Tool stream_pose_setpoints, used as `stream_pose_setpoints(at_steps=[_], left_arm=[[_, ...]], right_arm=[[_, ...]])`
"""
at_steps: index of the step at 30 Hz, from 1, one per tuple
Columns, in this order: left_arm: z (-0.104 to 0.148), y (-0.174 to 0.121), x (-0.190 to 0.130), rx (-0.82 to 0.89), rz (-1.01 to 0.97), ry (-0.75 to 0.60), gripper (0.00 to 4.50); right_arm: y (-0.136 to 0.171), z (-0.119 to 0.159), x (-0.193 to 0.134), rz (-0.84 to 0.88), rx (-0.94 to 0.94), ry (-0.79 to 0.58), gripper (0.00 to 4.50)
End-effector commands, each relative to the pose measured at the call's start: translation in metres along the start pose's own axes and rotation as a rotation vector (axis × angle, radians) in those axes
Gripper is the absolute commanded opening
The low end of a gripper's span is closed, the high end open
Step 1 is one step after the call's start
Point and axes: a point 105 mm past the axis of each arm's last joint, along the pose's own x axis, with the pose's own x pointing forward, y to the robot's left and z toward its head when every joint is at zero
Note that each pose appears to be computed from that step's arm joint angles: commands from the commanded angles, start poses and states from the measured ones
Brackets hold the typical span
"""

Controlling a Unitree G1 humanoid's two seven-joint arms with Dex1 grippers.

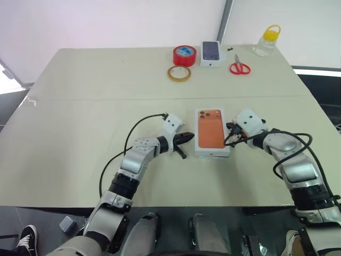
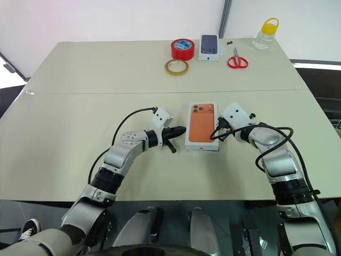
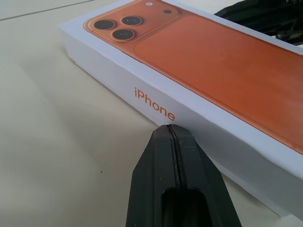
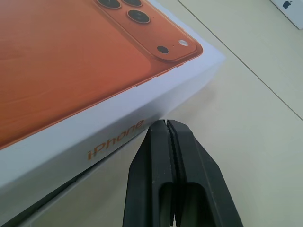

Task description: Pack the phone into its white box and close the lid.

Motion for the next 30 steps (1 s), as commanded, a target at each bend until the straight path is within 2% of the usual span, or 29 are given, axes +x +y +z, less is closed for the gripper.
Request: stream_pose_setpoints(at_steps=[1,19,30], left_arm=[[0.016,-0.017,0.004,0.060,-0.062,-0.049,0.00],[0.012,-0.019,0.000,0.082,-0.065,-0.030,0.00],[0.007,-0.007,0.001,0.085,0.008,-0.017,0.00]], right_arm=[[0.003,0.015,-0.006,0.001,-0.052,-0.055,0.04],[0.001,0.013,-0.009,0.001,-0.078,-0.042,0.04],[0.007,-0.002,-0.010,0.014,-0.116,0.009,0.04]])
